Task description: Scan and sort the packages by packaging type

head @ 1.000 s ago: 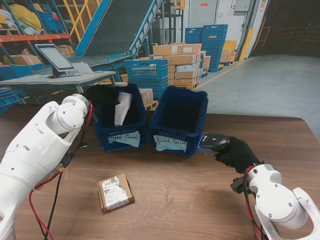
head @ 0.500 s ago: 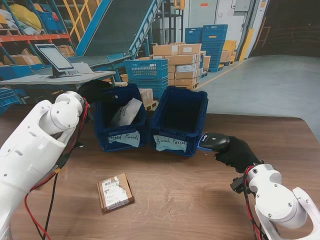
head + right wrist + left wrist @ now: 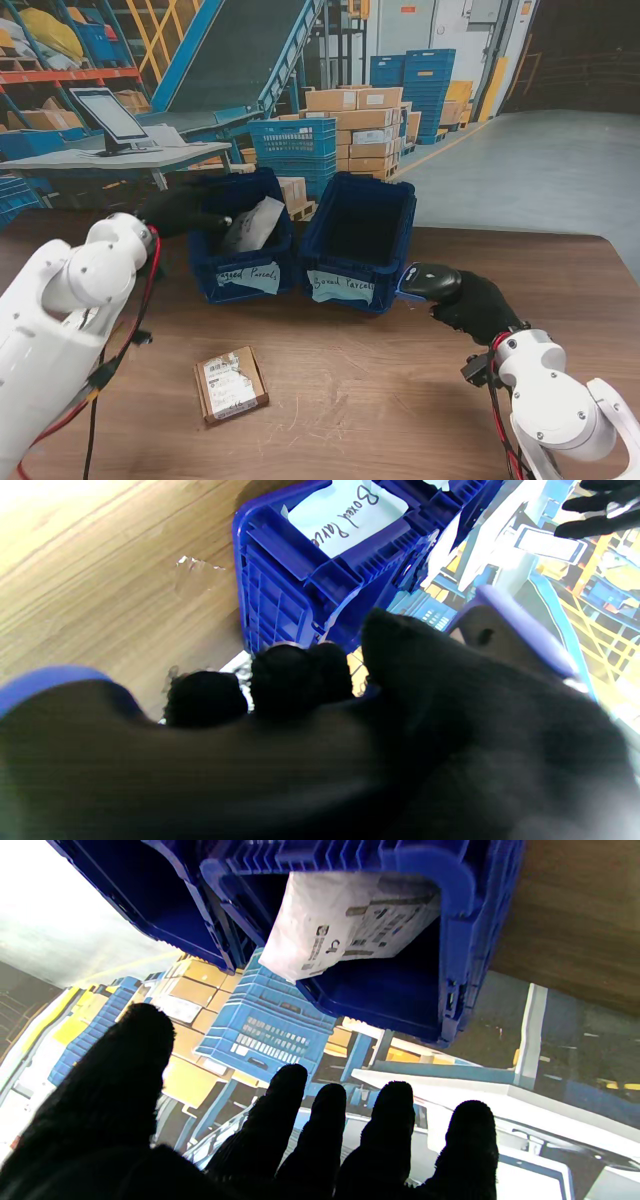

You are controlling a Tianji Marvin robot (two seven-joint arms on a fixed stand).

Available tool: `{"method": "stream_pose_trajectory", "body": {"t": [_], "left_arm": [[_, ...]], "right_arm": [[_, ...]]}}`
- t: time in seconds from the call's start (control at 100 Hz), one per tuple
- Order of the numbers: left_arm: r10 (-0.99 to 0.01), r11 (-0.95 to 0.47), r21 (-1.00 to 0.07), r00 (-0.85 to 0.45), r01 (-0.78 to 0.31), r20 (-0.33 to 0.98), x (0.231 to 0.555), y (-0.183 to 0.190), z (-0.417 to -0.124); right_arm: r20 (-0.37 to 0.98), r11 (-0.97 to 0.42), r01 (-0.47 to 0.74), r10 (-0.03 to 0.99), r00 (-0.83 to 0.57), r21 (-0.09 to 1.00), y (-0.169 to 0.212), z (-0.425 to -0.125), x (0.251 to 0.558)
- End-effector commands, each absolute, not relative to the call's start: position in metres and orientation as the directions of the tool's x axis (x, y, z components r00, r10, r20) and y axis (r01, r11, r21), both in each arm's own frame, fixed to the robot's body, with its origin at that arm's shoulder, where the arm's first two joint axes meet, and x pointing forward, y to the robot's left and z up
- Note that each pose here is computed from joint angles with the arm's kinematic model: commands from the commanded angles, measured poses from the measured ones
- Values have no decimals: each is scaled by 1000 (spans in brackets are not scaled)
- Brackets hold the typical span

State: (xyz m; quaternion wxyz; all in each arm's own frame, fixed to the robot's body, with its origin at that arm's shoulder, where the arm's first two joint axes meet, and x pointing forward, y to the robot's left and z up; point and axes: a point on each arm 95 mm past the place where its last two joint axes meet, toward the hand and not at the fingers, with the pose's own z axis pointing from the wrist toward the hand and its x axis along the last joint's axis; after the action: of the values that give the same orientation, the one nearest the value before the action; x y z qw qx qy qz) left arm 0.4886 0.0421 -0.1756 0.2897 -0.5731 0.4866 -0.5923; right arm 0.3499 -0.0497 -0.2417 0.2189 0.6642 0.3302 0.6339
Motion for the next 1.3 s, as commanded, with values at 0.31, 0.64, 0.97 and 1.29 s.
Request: {"method": "stream_pose_trajectory", "body": {"t": [0.31,0.64,0.97,1.29], "left_arm": [[-897,-346,-896,-181,-278,403,418,42,-201],[-892,-305,-885,-220,-351,394,369,33,-239],[-893,-261,-847,-217,-462,394,354,34,-275],[-908,-182,-810,-221,-557,356,351,37,-301]], "right_arm": [[702,-690,153,710,-47,708,-41,-235,345],[706,-695,142,706,-52,705,-39,-233,343],[719,-711,114,694,-48,694,-39,-230,339],[728,-720,119,684,-52,684,-36,-233,339]]}}
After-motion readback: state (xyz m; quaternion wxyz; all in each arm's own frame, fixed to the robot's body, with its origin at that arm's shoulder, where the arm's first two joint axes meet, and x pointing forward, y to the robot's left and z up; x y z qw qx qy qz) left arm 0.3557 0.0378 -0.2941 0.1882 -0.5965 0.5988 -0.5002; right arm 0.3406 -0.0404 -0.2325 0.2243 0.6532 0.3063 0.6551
